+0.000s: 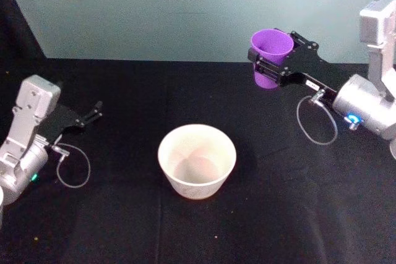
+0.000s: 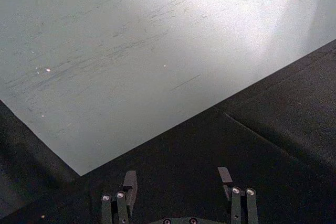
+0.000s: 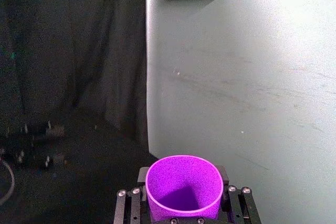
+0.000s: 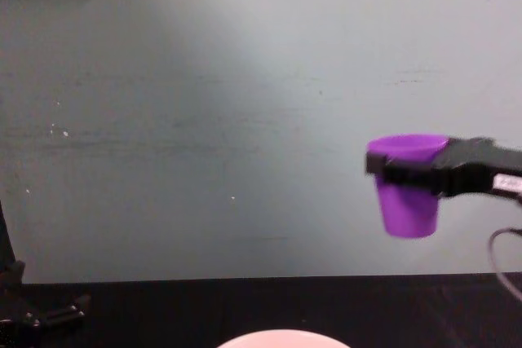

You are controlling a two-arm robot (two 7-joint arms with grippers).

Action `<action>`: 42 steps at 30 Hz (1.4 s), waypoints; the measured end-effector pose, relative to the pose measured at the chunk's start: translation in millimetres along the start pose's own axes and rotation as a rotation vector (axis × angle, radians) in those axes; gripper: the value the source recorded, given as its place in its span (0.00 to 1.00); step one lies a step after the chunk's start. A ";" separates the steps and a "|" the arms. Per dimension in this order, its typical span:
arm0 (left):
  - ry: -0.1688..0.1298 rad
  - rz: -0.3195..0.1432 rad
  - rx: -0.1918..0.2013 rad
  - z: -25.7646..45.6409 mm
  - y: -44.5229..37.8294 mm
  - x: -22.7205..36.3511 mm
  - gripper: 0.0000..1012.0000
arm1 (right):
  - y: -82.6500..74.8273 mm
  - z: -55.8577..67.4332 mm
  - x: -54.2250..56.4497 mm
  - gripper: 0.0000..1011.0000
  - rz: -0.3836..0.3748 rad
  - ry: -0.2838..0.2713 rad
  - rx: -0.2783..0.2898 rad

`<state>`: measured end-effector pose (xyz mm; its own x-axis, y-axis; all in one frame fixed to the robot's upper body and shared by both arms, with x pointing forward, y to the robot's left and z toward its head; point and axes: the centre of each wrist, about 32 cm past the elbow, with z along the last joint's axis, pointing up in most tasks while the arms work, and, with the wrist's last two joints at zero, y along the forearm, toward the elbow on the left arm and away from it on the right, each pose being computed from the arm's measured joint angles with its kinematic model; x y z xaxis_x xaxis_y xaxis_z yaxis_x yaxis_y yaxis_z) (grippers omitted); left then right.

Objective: Pick up the cup and pour the mung beans from the cup into the bowl.

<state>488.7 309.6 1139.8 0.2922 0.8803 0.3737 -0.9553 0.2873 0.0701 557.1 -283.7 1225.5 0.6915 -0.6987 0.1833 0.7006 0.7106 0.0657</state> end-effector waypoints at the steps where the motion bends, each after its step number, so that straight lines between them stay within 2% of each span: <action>1: 0.000 0.000 0.000 0.0 0.0 0.0 0.99 | 2.7 -1.6 -0.6 0.75 0.006 -0.012 -0.007; 2: 0.000 0.000 0.000 0.0 0.0 0.0 0.99 | 7.2 -4.0 -2.1 0.75 0.017 -0.039 -0.020; 3: 0.000 0.000 0.000 0.0 0.0 0.0 0.99 | 7.2 -4.0 -2.1 0.75 0.017 -0.039 -0.020; 6: 0.000 0.000 0.000 0.0 0.0 0.0 0.99 | 16.3 -10.0 -8.5 0.75 0.039 -0.116 -0.062; 7: 0.000 0.000 0.000 0.0 0.0 0.0 0.99 | 16.3 -10.0 -8.5 0.75 0.039 -0.116 -0.062; 12: 0.000 0.000 0.000 0.0 0.0 0.0 0.99 | 22.9 -14.7 -18.8 0.75 0.057 -0.226 -0.114; 16: 0.000 0.000 0.000 0.0 0.0 0.0 0.99 | 23.9 -13.6 -27.6 0.75 0.061 -0.339 -0.139; 19: 0.000 0.000 0.000 0.0 0.0 0.0 0.99 | 23.2 -13.2 -31.3 0.75 0.061 -0.392 -0.149; 20: 0.000 0.000 0.000 0.0 0.0 0.0 0.99 | 22.8 -12.7 -34.4 0.75 0.061 -0.431 -0.156; 23: 0.000 0.000 0.000 0.0 0.0 0.0 0.99 | 22.8 -11.5 -39.2 0.75 0.061 -0.492 -0.167; 25: 0.000 0.000 0.000 0.0 0.0 0.0 0.99 | 23.3 -9.9 -45.6 0.75 0.061 -0.576 -0.182; 26: 0.000 0.000 0.000 0.0 0.0 0.0 0.99 | 23.3 -9.9 -45.6 0.75 0.061 -0.576 -0.182; 38: 0.000 0.000 0.000 0.0 0.0 0.0 0.99 | 26.3 -5.8 -63.4 0.75 0.075 -0.846 -0.238; 42: 0.000 0.000 0.000 0.0 0.0 0.0 0.99 | 26.5 -5.4 -66.6 0.75 0.077 -0.911 -0.249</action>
<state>488.6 309.7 1139.8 0.2923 0.8803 0.3737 -0.9553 0.2873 0.0703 530.6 -218.8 1209.8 0.4075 -0.2421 0.8805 0.7491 0.6401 -0.1707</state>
